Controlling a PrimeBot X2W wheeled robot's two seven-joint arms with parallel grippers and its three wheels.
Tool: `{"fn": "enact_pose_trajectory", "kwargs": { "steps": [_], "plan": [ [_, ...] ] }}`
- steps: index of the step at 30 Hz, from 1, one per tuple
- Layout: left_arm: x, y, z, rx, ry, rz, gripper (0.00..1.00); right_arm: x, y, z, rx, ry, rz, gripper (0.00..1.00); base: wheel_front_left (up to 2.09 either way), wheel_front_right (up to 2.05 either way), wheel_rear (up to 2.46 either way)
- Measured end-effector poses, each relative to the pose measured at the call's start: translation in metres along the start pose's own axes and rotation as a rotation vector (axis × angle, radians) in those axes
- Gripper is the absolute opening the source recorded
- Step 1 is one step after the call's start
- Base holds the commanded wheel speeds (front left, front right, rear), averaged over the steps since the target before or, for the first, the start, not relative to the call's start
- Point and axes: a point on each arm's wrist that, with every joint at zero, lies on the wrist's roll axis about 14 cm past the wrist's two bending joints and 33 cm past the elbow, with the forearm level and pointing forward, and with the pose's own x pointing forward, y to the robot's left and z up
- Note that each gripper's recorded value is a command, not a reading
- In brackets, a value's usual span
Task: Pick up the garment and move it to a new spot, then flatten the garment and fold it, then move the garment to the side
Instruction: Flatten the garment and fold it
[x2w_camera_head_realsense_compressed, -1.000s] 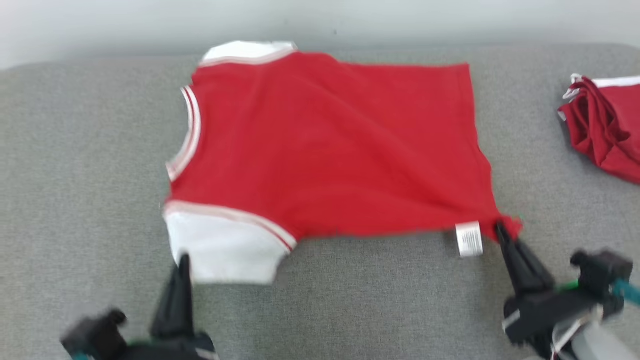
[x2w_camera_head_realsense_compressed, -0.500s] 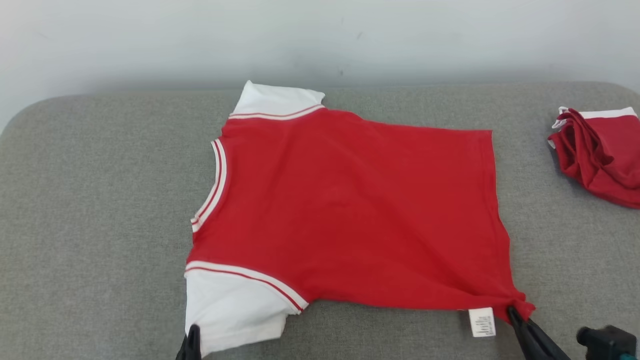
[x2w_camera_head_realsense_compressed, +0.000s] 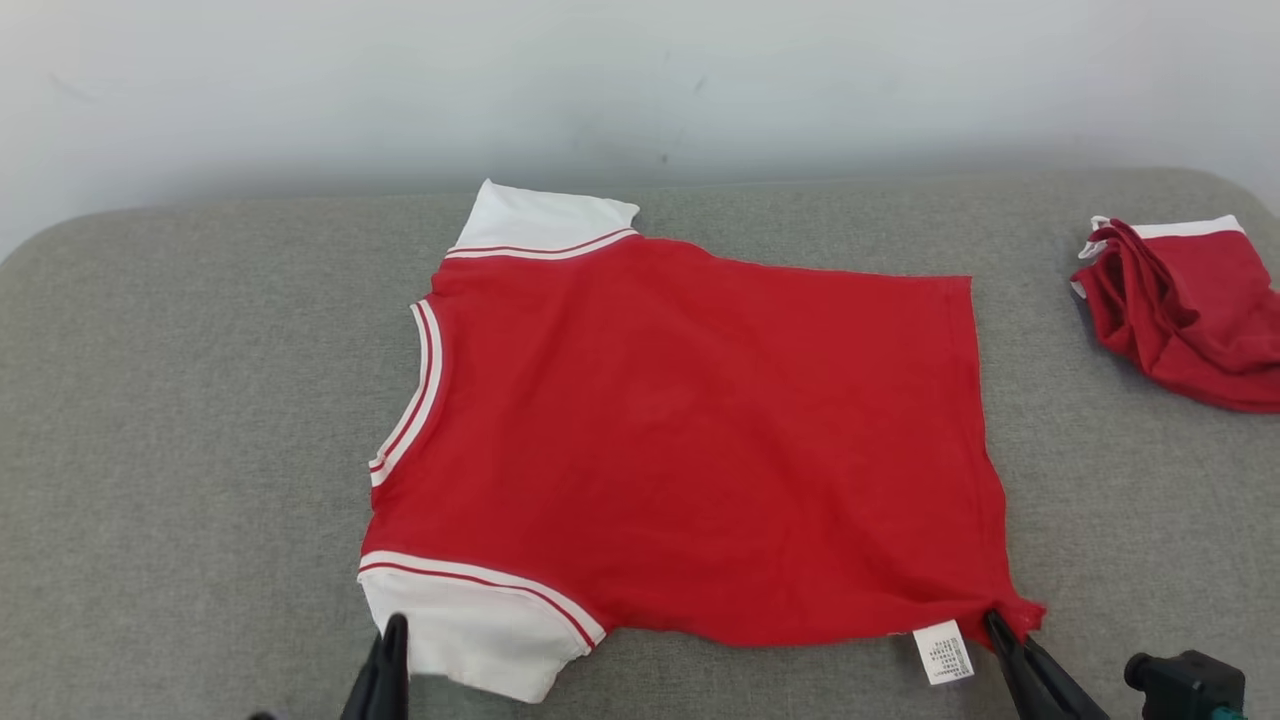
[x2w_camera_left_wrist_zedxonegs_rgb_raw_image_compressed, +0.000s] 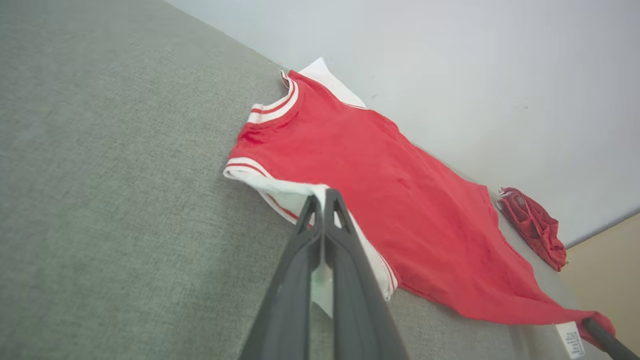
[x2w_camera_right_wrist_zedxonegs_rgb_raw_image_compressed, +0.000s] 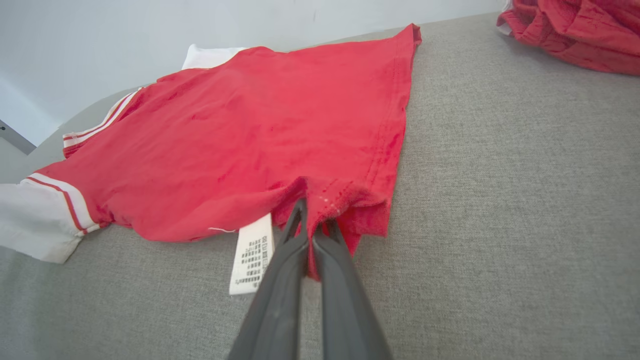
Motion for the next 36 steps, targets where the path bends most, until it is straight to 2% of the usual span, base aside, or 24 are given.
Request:
{"fn": "enact_pose_trajectory", "kwargs": {
  "steps": [14, 21, 29, 30, 31, 32, 33, 36],
  "plan": [
    [0.079, -0.026, 0.040, 0.123, -0.018, -0.163, 0.00, 0.029, -0.004, 0.022, 0.018, -0.023, 0.012, 0.00, 0.00, 0.00, 0.00],
    [0.125, -0.021, 0.035, 0.154, 0.021, -0.167, 0.00, 0.052, -0.022, 0.028, 0.027, -0.023, -0.020, 0.00, 0.00, 0.00, 0.00],
    [0.166, 0.001, 0.014, 0.205, 0.095, -0.127, 0.00, 0.075, -0.035, 0.024, 0.009, -0.014, -0.045, 0.00, 0.00, 0.00, 0.00],
    [0.169, 0.003, 0.012, 0.206, 0.093, -0.119, 0.00, 0.076, -0.037, 0.024, 0.006, -0.014, -0.049, 0.13, 0.00, 0.00, 0.00],
    [0.171, 0.006, 0.011, 0.214, 0.096, -0.115, 0.27, 0.077, -0.038, 0.024, 0.004, -0.016, -0.051, 0.38, 0.00, 0.00, 0.00],
    [0.173, 0.006, 0.011, 0.228, 0.092, -0.117, 0.86, 0.078, -0.039, 0.024, 0.000, -0.019, -0.054, 1.00, 0.00, 0.00, 0.00],
    [0.174, 0.007, 0.010, 0.239, 0.090, -0.115, 1.00, 0.078, -0.039, 0.024, -0.007, -0.022, -0.055, 1.00, 0.00, 0.00, 0.00],
    [0.172, 0.007, 0.009, 0.258, 0.087, -0.121, 1.00, 0.075, -0.043, 0.026, -0.033, -0.033, -0.061, 1.00, 0.00, 0.00, 0.00]
  ]
}}
